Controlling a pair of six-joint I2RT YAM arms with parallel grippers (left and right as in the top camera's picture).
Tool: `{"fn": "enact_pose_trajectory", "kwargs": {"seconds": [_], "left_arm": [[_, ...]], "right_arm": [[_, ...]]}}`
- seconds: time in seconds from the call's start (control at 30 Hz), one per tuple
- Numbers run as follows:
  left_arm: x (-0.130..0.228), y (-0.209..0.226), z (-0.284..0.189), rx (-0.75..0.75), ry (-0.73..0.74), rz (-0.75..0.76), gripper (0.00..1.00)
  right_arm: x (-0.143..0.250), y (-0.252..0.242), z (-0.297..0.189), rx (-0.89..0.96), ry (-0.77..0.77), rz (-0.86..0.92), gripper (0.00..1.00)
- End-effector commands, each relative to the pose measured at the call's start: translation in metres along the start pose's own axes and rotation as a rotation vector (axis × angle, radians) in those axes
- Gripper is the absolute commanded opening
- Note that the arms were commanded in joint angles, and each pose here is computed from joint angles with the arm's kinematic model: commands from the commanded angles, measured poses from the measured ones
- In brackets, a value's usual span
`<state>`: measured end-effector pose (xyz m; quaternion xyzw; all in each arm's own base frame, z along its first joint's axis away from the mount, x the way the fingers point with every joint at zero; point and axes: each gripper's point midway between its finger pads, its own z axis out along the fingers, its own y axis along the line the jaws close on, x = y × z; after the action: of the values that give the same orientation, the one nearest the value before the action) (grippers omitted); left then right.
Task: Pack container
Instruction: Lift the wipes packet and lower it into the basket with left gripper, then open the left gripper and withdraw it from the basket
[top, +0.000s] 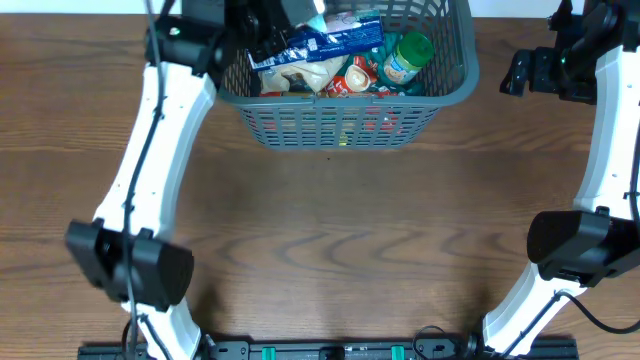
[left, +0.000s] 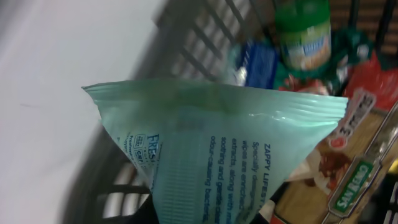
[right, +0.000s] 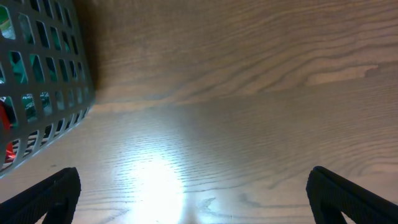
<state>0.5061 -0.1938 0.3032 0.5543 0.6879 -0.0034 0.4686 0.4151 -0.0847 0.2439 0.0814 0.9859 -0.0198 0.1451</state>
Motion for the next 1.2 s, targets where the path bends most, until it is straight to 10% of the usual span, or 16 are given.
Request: {"fn": "enact_pose_trajectory", "kwargs": {"seconds": [0.0, 0.57, 0.77, 0.83, 0.87, 1.17], "left_arm": [[0.022, -0.011, 0.027, 0.05, 0.045, 0.005, 0.06], [0.088, -0.055, 0.072, 0.203, 0.229, -0.073, 0.07], [0.092, -0.06, 0.07, 0.225, 0.246, -0.082, 0.41], [0.093, -0.062, 0.069, 0.233, 0.251, -0.085, 0.69], [0.093, -0.063, 0.069, 0.235, 0.253, -0.086, 0.99], [0.083, -0.055, 0.058, 0.208, 0.238, -0.075, 0.99]], "right_arm": [[0.001, 0.001, 0.004, -0.01, 0.011, -0.012, 0.99], [-0.001, 0.0, 0.004, -0.009, 0.004, -0.012, 0.99], [-0.002, 0.0, 0.004, -0.009, 0.001, -0.012, 0.99], [-0.002, 0.0, 0.004, -0.009, 0.0, -0.012, 0.99], [-0.002, 0.0, 0.004, -0.009, 0.0, -0.012, 0.99], [-0.007, 0.0, 0.004, -0.008, -0.021, -0.012, 0.99]]}}
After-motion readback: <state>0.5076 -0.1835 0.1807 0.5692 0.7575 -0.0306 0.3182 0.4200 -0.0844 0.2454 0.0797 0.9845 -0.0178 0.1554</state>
